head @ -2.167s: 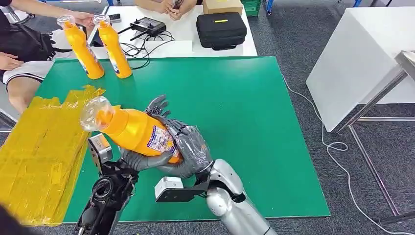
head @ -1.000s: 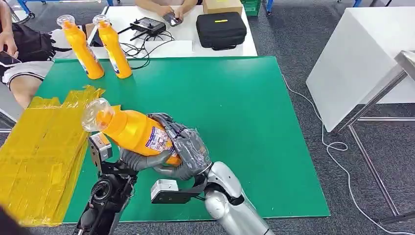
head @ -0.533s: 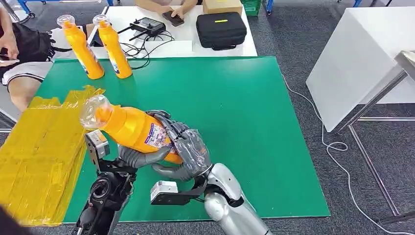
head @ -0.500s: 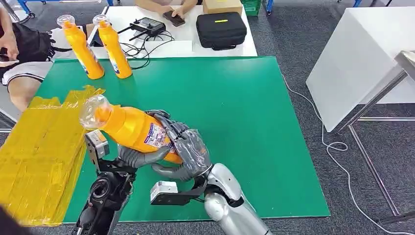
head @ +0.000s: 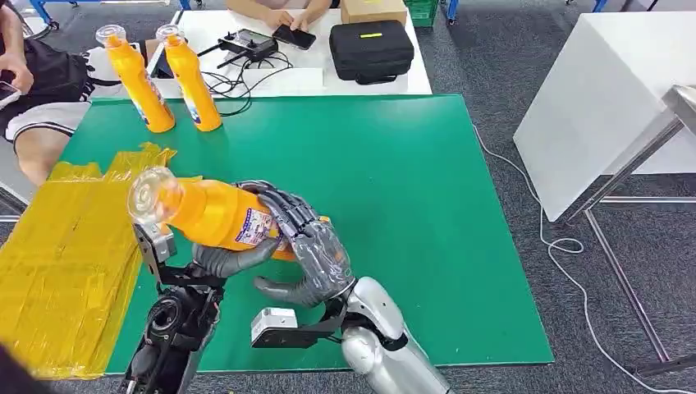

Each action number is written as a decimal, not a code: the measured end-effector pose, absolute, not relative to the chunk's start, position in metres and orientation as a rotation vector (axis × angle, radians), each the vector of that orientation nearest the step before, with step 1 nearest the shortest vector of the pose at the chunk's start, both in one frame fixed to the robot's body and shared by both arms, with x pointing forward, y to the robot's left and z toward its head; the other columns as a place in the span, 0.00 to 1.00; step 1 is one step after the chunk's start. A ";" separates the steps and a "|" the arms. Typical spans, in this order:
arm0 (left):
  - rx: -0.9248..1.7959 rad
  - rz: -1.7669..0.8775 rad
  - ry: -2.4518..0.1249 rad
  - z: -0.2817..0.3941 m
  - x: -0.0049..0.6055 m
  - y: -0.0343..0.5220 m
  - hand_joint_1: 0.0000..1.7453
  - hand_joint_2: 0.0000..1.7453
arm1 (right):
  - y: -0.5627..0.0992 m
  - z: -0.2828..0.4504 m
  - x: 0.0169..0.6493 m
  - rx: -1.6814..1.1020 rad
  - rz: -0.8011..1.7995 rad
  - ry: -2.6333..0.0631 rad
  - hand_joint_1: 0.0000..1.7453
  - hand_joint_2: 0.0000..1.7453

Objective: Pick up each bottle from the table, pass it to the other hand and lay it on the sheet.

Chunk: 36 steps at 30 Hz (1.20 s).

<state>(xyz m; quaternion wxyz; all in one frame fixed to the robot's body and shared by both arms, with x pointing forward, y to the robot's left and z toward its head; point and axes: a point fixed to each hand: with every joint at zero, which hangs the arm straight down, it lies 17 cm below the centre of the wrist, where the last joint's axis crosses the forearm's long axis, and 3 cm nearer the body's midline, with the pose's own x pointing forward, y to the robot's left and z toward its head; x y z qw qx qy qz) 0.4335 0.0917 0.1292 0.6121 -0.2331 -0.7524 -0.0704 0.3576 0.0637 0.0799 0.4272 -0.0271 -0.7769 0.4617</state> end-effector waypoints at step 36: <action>1.457 -0.513 -1.821 0.246 0.504 0.311 1.00 1.00 | 0.062 0.082 0.345 -0.069 1.083 -1.951 0.00 1.00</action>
